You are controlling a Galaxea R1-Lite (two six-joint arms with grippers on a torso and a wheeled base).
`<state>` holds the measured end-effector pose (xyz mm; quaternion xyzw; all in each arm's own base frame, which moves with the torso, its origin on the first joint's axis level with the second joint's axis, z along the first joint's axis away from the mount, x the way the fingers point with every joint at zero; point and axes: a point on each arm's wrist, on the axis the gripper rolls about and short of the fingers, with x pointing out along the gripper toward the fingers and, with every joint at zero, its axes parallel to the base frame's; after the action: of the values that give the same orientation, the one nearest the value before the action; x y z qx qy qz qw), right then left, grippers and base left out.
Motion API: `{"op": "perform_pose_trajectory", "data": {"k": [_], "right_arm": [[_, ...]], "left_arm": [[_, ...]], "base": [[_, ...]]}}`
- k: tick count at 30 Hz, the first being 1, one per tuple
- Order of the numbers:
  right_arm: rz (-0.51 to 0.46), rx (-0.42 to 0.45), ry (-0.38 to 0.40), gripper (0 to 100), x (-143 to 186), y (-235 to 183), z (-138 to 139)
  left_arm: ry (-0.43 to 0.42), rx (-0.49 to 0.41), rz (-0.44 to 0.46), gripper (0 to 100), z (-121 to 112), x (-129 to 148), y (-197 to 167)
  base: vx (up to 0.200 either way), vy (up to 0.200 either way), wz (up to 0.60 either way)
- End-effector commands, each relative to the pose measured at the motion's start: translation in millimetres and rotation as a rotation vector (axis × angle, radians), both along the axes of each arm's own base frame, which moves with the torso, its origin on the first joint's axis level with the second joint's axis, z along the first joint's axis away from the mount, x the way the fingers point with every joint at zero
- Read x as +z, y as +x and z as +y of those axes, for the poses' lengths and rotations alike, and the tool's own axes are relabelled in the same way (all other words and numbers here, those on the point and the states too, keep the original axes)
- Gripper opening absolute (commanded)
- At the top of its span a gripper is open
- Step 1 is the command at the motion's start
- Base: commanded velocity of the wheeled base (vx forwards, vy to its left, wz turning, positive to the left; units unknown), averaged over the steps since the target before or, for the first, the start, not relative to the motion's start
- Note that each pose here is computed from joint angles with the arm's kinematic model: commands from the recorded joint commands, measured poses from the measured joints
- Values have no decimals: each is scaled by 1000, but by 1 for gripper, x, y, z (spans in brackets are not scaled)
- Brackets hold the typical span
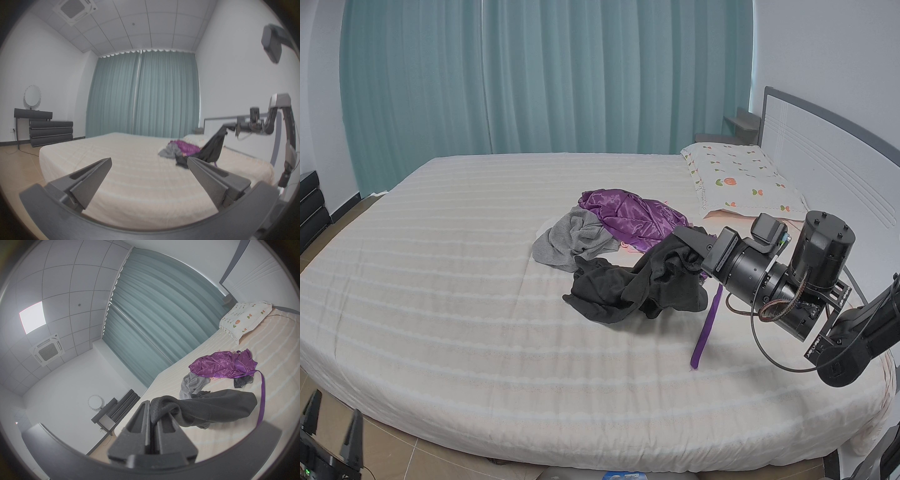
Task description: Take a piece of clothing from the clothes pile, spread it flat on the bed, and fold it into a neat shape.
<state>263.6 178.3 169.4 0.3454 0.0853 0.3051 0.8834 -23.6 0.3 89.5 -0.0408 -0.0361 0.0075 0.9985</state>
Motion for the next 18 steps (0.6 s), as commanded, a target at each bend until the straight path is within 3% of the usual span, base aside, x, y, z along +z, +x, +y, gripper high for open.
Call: {"op": "perform_pose_trajectory", "data": {"k": [1,4,7,13,14,18], "right_arm": [[2,-10,-1,0,-1,2,-2],[1,-4,0,0,0,0,0],[-9,-7,0,0,2,-2,-1],[-34,-34,-8,0,9,-10,-10],[-25,-35,-14,0,8,-11,-10],[26,-22,-51,0,-9,-10,-4]], "left_arm": [[-105,-11,-104,100,0,68,6],[-91,-40,-27,100,-1,65,17],[-79,-196,6,100,-2,62,19],[-9,-226,153,100,-5,66,45],[-1,-243,215,100,-6,64,55],[1,-292,328,100,-10,56,69]], "base": [[0,0,0],[0,0,0],[0,0,0],[0,0,0],[0,0,0],[0,0,0]]}}
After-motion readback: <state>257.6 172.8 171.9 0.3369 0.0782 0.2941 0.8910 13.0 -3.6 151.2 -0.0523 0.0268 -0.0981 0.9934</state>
